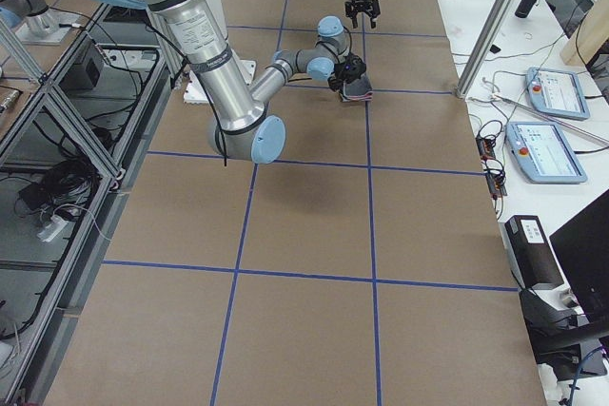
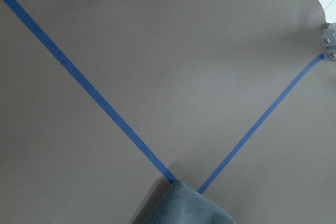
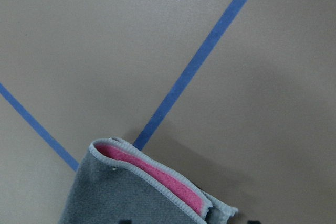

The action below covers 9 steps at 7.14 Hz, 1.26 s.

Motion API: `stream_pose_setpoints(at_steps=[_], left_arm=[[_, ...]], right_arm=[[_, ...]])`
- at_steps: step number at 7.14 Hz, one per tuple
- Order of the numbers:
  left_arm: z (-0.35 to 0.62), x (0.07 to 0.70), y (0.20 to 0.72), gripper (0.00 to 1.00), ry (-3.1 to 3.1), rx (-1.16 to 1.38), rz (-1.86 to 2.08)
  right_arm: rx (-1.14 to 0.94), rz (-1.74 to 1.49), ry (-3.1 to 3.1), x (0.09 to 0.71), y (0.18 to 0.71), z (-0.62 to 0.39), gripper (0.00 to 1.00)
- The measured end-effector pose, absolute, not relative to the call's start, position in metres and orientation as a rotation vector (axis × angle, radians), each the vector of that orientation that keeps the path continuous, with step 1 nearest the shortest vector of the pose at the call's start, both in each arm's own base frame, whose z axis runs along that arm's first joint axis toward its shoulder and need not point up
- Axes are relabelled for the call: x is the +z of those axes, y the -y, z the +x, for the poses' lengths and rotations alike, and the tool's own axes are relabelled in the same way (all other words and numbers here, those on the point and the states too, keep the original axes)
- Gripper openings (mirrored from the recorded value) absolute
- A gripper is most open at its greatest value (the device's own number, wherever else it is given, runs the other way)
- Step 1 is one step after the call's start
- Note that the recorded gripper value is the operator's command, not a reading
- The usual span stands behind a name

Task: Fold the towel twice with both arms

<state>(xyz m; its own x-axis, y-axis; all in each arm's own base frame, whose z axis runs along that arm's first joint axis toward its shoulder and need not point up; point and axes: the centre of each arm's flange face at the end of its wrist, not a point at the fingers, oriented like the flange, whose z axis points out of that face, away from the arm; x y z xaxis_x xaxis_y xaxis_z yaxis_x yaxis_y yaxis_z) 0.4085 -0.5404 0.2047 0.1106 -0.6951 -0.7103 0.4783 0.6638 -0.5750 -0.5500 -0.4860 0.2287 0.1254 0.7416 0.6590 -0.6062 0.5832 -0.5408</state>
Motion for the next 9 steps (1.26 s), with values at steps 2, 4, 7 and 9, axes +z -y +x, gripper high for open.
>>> stream_pose_setpoints(at_steps=[2,4,7,9], left_arm=[[0.407,0.204,0.54,1.0,-1.178,-0.872,-0.221],[0.397,0.199,0.542,1.0,-1.181,-0.875,-0.217],[0.379,0.188,0.538,1.0,-1.163,-0.883,-0.215],[0.359,0.183,0.54,1.0,-1.161,-0.878,-0.236]], right_arm=[[1.01,-0.123,1.072,0.199,0.499,-0.575,1.0],[1.037,-0.105,1.102,0.184,0.501,-0.605,1.0],[1.096,-0.104,1.144,0.177,0.505,-0.629,1.0],[1.116,-0.093,1.152,0.177,0.503,-0.64,1.0]])
